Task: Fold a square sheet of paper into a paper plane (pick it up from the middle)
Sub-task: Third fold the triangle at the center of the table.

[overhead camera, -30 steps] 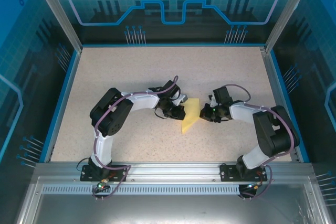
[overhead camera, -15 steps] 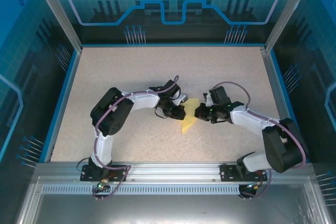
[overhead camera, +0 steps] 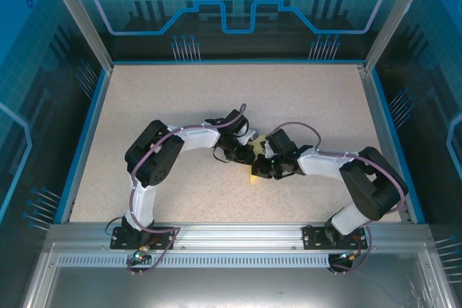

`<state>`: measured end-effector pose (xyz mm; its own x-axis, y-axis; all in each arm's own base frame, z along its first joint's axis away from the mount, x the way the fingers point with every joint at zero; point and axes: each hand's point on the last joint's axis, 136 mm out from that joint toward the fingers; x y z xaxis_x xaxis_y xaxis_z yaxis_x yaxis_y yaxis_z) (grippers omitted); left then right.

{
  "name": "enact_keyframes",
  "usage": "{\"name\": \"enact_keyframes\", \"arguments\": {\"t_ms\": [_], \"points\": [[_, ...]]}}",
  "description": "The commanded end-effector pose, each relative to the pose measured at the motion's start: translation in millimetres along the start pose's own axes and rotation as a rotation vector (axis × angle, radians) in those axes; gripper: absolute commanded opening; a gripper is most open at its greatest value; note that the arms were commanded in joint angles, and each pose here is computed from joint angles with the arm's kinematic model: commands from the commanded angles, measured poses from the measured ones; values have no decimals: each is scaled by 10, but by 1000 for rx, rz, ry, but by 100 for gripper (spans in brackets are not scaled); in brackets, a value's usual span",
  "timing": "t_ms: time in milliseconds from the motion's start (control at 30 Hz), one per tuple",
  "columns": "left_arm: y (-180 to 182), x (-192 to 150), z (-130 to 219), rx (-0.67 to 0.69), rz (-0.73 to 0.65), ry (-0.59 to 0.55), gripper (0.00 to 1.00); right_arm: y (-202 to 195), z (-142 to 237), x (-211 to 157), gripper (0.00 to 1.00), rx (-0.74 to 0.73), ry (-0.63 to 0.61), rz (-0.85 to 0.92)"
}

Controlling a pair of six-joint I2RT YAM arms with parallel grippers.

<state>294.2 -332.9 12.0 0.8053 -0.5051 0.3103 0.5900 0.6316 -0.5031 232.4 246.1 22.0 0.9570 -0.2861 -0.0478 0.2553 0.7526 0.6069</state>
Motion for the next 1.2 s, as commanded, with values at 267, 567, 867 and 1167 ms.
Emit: {"name": "enact_keyframes", "arguments": {"t_ms": [267,567,867,1167], "points": [[373,-509,-228,97,78,169,9,-75,-251,-184,4,7,61,-7],[397,-504,-263,95,77,178,9,-23,-142,-260,4,21,59,40],[413,-540,-288,92,82,185,9,132,-51,-249,5,65,25,51],[438,-547,-292,89,85,185,9,-9,-130,-340,5,27,43,31]]}}
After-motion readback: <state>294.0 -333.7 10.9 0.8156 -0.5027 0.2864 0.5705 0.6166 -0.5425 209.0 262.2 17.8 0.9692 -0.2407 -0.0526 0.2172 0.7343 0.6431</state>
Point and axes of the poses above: each hand's point on the last joint's axis, 136 mm out from that joint toward the fingers, its own z axis back along the fingers, its own y axis along the line the jaws close on, x = y × z, and after that the axes turned 14 degrees about -z, right-handed
